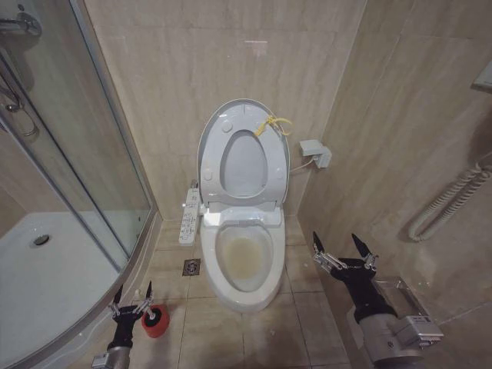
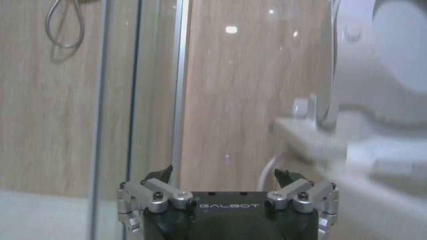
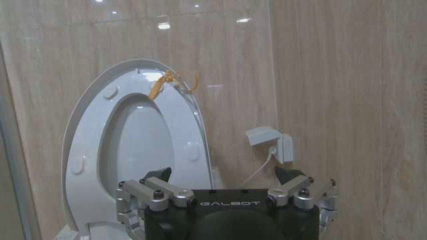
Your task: Open the toilet lid, clean the toilet bowl with a toilet brush, close the toilet lid, and flush.
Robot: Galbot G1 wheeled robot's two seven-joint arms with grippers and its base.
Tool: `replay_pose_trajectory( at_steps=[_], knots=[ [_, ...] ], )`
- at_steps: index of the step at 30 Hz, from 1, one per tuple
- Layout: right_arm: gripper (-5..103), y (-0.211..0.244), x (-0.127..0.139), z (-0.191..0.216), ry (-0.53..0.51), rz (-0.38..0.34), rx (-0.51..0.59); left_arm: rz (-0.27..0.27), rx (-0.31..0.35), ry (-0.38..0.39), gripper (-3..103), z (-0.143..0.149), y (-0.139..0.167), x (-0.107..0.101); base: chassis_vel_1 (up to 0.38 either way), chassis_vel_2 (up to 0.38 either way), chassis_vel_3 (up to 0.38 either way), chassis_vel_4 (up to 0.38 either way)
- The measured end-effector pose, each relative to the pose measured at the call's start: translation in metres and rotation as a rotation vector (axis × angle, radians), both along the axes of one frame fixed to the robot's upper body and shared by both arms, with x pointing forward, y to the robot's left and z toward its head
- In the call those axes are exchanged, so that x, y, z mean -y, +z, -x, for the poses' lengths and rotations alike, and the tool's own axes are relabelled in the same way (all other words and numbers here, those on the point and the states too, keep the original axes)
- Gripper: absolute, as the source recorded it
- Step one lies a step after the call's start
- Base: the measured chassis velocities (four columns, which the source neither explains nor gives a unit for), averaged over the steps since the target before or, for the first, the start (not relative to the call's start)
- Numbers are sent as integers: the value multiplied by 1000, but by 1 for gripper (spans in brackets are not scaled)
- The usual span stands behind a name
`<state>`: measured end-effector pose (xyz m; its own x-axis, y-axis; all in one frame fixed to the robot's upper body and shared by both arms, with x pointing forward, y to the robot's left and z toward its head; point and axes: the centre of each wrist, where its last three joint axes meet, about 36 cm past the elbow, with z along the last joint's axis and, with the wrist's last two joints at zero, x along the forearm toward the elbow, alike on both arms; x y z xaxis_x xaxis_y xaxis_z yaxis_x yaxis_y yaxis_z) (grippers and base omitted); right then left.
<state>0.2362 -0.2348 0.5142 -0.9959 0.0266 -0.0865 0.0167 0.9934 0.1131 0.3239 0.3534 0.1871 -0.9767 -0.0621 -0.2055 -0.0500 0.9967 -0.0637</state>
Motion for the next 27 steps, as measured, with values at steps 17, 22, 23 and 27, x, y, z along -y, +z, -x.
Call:
replay_pose_trajectory(
  at_steps=[17,22,23,27],
  knots=[
    [100,0,0,0,0,0,0,-19,-94,58,100,58,269,107,0,0,0,0],
    [100,0,0,0,0,0,0,-97,-63,28,100,80,289,108,0,0,0,0],
    [100,0,0,0,0,0,0,-97,-63,28,100,80,289,108,0,0,0,0],
    [100,0,0,0,0,0,0,-184,5,5,100,87,305,99,0,0,0,0]
  ],
)
